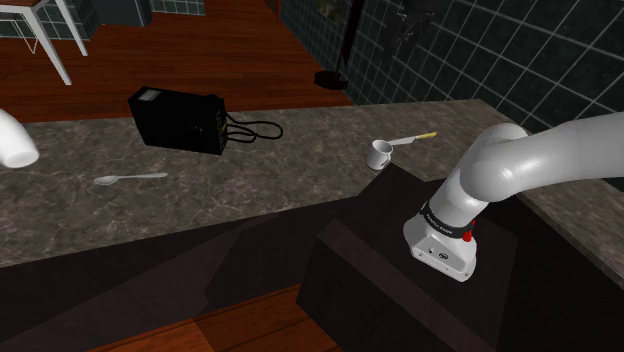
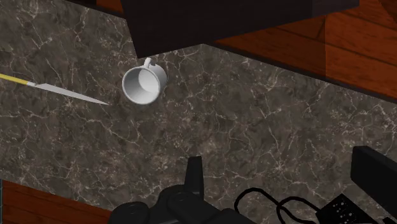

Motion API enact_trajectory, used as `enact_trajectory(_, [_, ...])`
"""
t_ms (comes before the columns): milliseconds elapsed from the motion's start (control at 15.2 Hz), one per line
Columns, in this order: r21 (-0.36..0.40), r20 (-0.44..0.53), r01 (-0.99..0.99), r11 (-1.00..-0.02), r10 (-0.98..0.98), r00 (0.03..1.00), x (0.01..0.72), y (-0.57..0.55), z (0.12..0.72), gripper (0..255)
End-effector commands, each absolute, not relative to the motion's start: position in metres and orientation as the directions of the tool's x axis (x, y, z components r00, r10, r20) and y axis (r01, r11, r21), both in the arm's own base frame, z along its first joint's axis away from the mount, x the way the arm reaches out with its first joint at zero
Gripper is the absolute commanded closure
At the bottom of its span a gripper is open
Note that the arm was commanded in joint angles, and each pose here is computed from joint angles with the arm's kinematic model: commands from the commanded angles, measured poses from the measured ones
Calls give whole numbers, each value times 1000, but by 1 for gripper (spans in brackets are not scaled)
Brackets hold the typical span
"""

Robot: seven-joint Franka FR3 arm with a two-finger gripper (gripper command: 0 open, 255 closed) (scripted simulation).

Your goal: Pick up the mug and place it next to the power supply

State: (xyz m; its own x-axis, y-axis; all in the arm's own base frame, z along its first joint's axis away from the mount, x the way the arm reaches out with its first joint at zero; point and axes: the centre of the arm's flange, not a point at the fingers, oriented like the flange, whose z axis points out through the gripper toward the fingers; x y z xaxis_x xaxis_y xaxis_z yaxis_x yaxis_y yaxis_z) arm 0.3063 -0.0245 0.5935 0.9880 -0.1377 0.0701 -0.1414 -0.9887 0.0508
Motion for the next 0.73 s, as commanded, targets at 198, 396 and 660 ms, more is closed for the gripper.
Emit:
enact_trajectory(198, [41,71,-137,-990,-134,988,304,-50,562,0])
enact_trajectory(396, [30,73,-133,-991,-131,989,302,-74,530,0])
enact_trajectory(660, [17,74,-128,-992,-126,989,299,-107,487,0])
